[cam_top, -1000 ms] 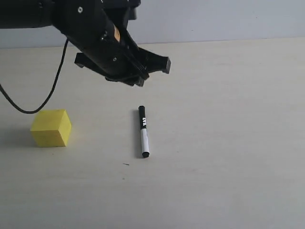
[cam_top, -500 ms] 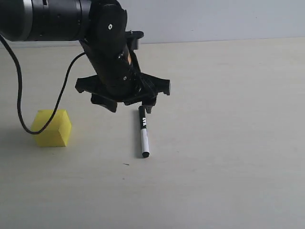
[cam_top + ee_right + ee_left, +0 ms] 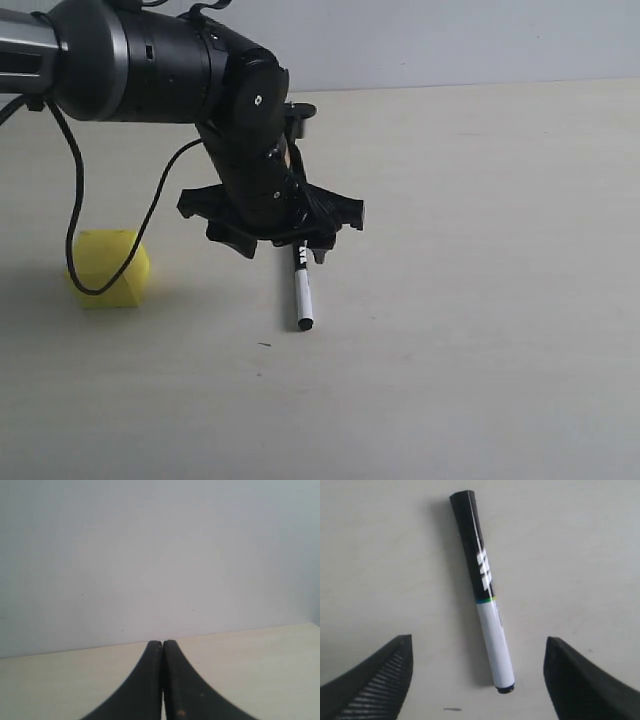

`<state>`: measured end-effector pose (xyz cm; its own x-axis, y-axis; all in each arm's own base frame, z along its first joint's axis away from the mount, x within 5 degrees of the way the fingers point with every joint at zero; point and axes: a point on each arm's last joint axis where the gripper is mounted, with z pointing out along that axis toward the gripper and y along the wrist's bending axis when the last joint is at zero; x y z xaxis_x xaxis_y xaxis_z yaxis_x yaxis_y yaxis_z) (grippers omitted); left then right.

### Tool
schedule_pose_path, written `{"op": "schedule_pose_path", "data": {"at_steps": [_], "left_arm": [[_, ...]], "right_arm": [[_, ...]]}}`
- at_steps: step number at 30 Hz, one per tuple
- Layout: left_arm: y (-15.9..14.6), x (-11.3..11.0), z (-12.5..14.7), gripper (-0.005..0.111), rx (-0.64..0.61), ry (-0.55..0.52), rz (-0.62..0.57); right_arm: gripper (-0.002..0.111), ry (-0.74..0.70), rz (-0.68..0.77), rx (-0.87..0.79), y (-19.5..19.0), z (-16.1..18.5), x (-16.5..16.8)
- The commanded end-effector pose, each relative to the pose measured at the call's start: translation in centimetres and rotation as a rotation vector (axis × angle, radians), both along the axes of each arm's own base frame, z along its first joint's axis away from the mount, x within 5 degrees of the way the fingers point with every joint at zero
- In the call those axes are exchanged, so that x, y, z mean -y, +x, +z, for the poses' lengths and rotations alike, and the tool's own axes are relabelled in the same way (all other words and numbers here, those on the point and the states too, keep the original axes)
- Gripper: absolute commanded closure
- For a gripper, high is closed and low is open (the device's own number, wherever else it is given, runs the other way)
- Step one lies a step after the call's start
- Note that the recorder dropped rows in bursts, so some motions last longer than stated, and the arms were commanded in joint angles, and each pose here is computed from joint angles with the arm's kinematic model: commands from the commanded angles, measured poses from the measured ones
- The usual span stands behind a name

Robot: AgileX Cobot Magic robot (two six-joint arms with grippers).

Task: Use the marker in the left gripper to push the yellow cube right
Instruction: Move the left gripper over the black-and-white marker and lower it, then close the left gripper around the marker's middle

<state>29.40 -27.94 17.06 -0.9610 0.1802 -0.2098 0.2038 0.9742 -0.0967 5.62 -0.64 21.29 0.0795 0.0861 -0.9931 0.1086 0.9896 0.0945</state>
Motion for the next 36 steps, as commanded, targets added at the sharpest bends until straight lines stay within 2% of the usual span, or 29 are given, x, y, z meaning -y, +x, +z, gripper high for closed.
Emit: {"op": "schedule_pose_path", "data": {"at_steps": [1,9,15,30,36], "left_arm": [[-0.1,0.8,-0.9,0.036,-0.067,-0.052,0.070],[0.6,1.7,-2.2,0.036,-0.167,0.021,0.081],[1.1,2.2,-2.4,0.047,-0.175,0.027,0.081],[1.2,2.2,-4.6,0.046,-0.207,0.077,0.081],[1.7,2.7,-4.4,0.046,-0.188,0.056,0.080]], "right_arm": [[0.108,-0.010,-0.004,-0.002,0.0,-0.1,0.0],[0.108,-0.010,-0.004,-0.002,0.0,-0.1,0.0],[0.108,-0.010,-0.004,-0.002,0.0,-0.1,0.0],[0.108,-0.010,-0.004,-0.002,0.0,-0.1,0.0],[0.108,-0.010,-0.004,-0.002,0.0,-0.1,0.0]]}}
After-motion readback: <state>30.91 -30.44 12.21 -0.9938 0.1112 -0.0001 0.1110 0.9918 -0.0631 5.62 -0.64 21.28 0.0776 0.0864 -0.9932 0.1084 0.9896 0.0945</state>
